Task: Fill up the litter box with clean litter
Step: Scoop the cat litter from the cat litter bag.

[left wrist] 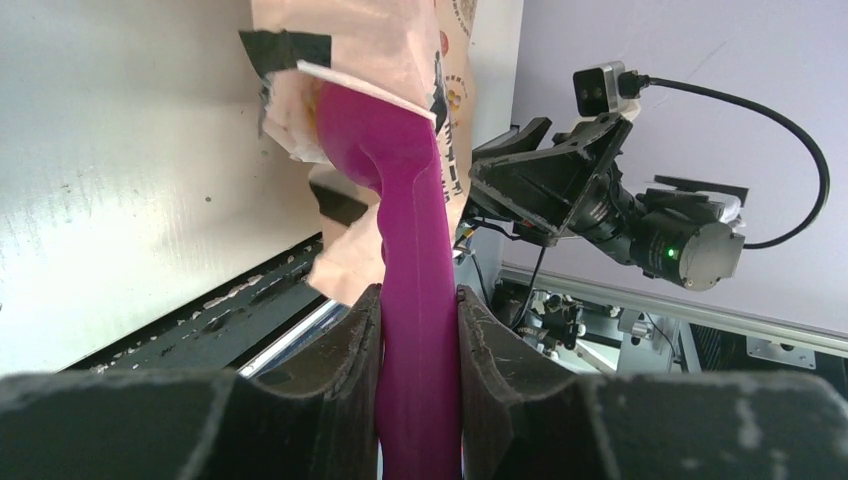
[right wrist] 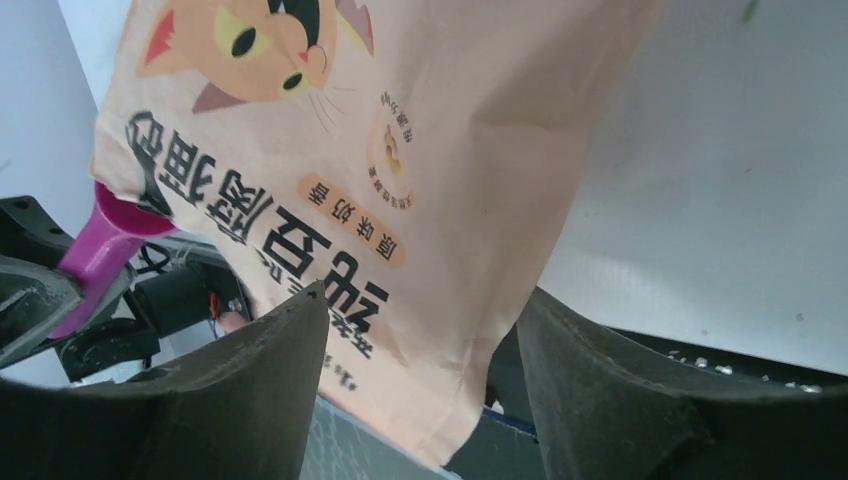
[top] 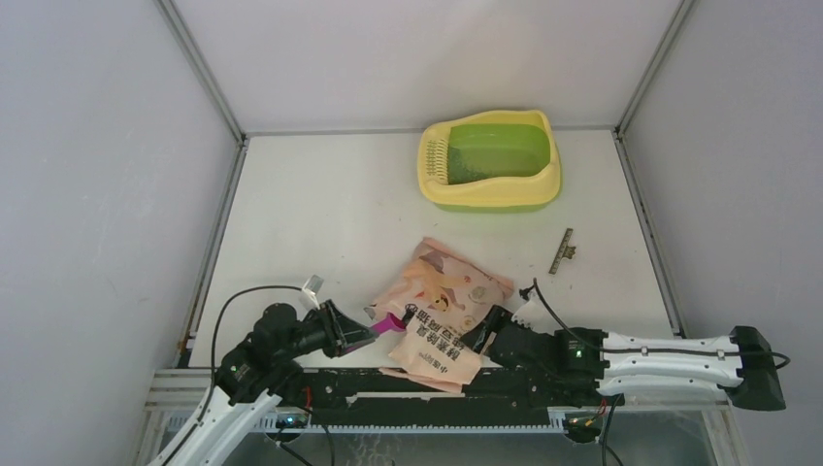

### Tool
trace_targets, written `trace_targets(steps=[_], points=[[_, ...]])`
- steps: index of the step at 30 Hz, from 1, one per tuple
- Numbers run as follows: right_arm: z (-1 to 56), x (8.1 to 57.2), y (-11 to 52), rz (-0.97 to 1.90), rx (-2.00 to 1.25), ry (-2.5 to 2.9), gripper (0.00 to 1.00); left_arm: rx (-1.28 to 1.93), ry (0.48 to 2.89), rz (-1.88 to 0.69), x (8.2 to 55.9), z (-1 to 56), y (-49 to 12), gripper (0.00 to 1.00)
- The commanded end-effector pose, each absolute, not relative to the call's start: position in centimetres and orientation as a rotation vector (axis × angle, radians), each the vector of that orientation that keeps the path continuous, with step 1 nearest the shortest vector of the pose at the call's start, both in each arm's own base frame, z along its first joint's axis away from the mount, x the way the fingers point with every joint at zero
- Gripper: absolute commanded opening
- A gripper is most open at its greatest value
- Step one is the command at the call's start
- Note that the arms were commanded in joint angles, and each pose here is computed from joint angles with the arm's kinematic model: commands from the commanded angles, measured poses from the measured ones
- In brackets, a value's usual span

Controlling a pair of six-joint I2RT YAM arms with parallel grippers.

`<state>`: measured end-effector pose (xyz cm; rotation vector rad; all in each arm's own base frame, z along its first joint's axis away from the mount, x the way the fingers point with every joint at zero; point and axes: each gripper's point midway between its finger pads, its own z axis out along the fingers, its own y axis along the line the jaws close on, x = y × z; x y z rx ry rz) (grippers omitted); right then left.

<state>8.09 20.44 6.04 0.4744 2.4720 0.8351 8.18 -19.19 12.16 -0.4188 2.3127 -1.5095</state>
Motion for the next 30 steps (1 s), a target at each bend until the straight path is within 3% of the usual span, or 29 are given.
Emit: trace_targets(steps=[1, 6, 10, 20, 21, 24, 25, 28, 30], points=[[8.2, 8.0, 23.4, 1.015, 0.574, 2.395, 0.68, -0.357, 2.181, -1.597, 8.1, 15.0, -19.4, 0.07], [9.6, 7.3, 23.5, 1.081, 0.604, 2.354, 0.16, -0.356, 2.218, -1.58, 7.9, 13.2, -19.7, 0.07], [10.0, 7.6, 22.3, 1.056, 0.621, 2.351, 0.01, -0.372, 2.264, -1.543, 8.1, 11.0, -19.9, 0.07], [8.5, 8.9, 18.5, 0.846, 0.592, 2.39, 0.0, -0.456, 2.223, -1.515, 10.5, 10.9, -20.9, 0.06], [8.5, 9.0, 18.6, 0.846, 0.574, 2.388, 0.06, -0.466, 2.212, -1.523, 10.8, 11.2, -21.1, 0.06], [8.8, 9.0, 19.4, 0.859, 0.521, 2.383, 0.44, -0.492, 2.198, -1.535, 11.5, 11.8, -21.5, 0.06], [8.9, 9.1, 19.7, 0.865, 0.507, 2.377, 0.52, -0.497, 2.208, -1.532, 11.6, 11.7, -21.7, 0.06], [8.8, 9.6, 20.4, 0.85, 0.496, 2.362, 0.55, -0.519, 2.279, -1.498, 11.7, 10.7, -22.2, 0.06], [8.4, 9.9, 20.4, 0.814, 0.493, 2.357, 0.51, -0.536, 2.304, -1.485, 11.7, 10.5, -22.3, 0.06]])
